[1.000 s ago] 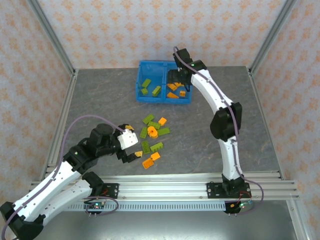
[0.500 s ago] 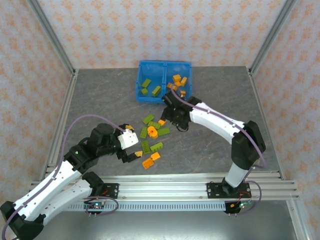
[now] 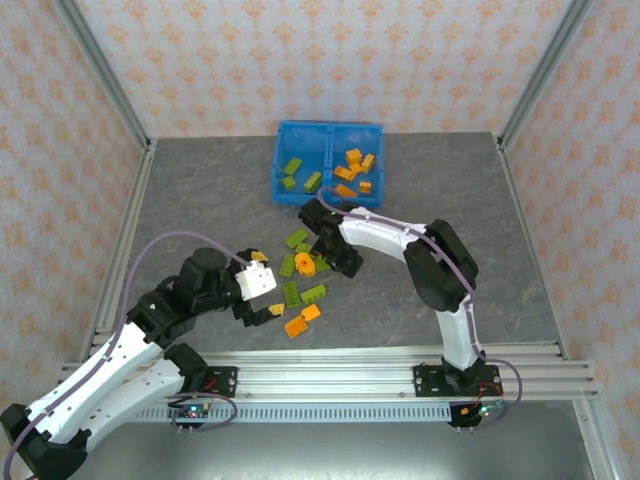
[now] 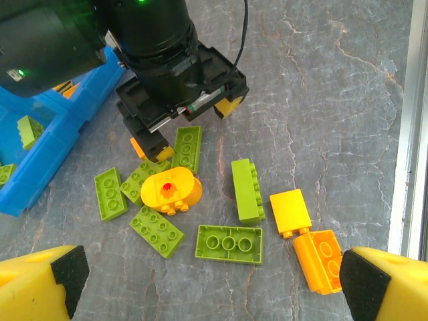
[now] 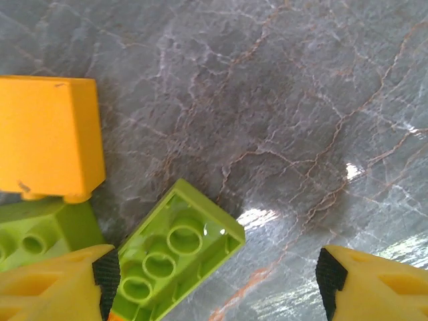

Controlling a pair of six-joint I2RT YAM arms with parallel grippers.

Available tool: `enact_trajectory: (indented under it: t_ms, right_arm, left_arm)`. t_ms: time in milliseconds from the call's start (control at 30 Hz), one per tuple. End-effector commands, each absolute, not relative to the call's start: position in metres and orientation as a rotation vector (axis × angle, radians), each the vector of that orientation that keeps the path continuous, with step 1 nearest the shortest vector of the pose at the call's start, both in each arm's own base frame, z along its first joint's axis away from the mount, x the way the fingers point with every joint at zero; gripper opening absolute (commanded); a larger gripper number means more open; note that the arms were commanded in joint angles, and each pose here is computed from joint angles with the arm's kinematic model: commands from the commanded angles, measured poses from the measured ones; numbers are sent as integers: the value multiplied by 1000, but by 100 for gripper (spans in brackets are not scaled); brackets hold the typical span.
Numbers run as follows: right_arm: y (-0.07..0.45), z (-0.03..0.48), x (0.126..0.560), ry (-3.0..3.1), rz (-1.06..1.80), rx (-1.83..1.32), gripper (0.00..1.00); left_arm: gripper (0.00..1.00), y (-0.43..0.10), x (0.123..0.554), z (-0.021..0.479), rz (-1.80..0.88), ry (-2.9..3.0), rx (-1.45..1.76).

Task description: Sort the legos into containers by color

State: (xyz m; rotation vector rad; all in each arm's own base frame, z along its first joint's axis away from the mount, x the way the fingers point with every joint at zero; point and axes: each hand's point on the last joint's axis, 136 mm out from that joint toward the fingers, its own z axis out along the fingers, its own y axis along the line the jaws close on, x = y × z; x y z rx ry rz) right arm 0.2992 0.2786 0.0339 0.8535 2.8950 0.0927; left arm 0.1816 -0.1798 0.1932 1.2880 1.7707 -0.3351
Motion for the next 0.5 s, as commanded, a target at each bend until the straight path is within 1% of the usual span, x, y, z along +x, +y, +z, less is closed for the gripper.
enact_trajectory:
  t_ms: [0, 100, 233, 300, 367, 467]
  right_arm:
    - [277, 32, 302, 2877, 59, 904, 78]
    - [279, 18, 300, 2893, 48, 909, 78]
    - [279, 10, 299, 2900, 26, 920, 74]
    - [277, 7, 297, 2901, 20, 928, 68]
    - [272, 4, 294, 2897, -8, 947, 58]
    - [267, 3, 290, 2884, -29, 965, 46]
  left_arm:
    - [100, -176, 179, 187, -318, 1775, 1312]
    - [100, -176, 180, 186, -317, 1778, 1318]
    - [100, -176, 180, 183, -318, 1787, 1324]
    - [100, -176, 180, 183, -317, 1787, 1326]
    - [100, -176, 180, 183, -314, 1787, 1327]
    - [100, -176, 180, 182, -314, 1788, 1328]
